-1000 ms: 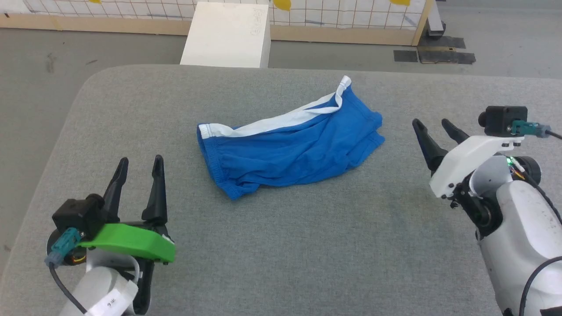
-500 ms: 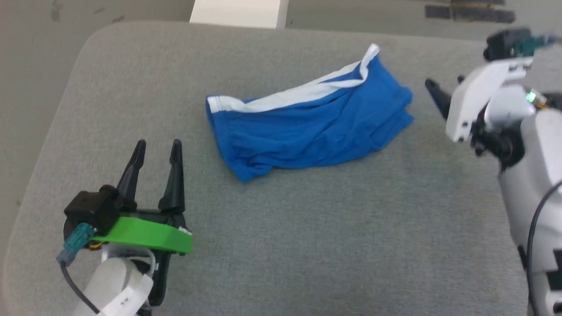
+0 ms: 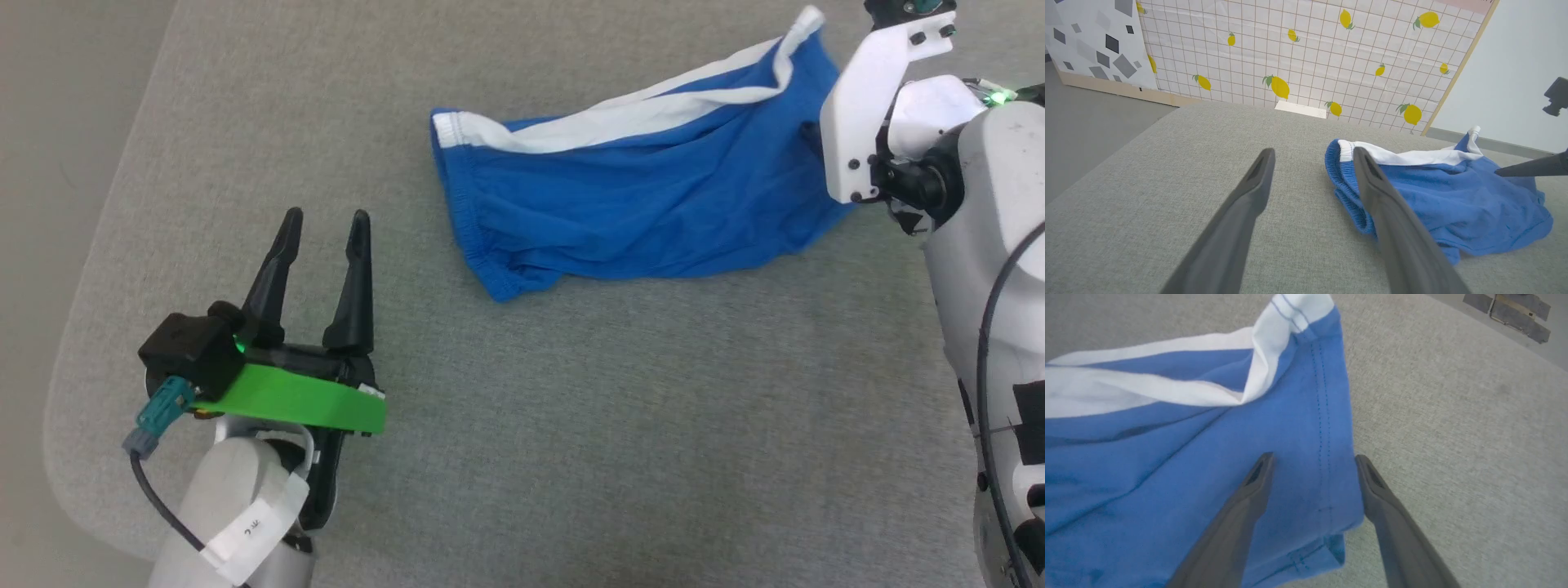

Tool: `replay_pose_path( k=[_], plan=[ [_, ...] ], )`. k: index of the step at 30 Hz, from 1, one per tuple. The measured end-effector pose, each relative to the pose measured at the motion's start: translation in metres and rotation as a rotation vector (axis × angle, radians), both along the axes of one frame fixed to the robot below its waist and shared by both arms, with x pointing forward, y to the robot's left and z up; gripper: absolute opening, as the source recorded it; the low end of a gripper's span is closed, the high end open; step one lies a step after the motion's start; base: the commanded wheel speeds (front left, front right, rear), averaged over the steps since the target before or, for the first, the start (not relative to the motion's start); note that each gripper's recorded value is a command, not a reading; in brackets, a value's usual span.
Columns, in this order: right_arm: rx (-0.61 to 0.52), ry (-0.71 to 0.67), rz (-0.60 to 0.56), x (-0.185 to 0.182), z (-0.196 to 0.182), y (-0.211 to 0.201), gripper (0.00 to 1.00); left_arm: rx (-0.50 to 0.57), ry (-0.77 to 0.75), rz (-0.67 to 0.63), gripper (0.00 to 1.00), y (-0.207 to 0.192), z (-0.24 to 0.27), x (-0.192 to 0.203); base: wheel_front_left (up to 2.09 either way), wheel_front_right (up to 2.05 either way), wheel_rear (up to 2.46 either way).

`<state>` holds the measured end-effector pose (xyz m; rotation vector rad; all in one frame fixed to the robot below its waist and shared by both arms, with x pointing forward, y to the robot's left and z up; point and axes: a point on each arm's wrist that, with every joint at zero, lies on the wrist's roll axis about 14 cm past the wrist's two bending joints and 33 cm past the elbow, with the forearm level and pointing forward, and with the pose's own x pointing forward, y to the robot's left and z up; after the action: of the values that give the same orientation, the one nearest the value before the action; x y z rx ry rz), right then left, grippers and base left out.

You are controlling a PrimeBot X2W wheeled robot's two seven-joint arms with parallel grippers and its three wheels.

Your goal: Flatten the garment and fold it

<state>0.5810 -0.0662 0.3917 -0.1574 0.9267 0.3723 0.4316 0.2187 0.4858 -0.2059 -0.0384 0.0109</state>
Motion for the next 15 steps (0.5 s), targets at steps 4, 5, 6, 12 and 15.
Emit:
replay_pose_path(
  k=[4,5,6,12,15],
  plan=[
    [-0.038,0.072,0.027,-0.005,-0.022,0.007,1.0,0.007,0.022,0.012,1.0,0.004,-0.009,0.0,0.0,0.0,0.0],
    [-0.036,0.08,0.03,-0.004,-0.023,0.01,1.0,0.009,0.027,0.016,1.0,0.005,-0.011,0.0,0.0,0.0,0.0],
    [-0.041,0.089,0.035,-0.003,-0.024,0.011,1.0,0.009,0.031,0.018,1.0,0.005,-0.012,0.0,0.0,0.0,0.0],
    [-0.038,0.125,0.031,-0.005,-0.024,0.012,0.24,0.002,0.036,0.021,1.0,0.005,-0.016,0.001,0.0,0.0,0.0],
    [-0.03,0.122,0.031,-0.006,-0.022,0.013,0.0,-0.003,0.034,0.014,1.0,0.003,-0.016,0.002,0.0,0.0,0.0]
  ],
)
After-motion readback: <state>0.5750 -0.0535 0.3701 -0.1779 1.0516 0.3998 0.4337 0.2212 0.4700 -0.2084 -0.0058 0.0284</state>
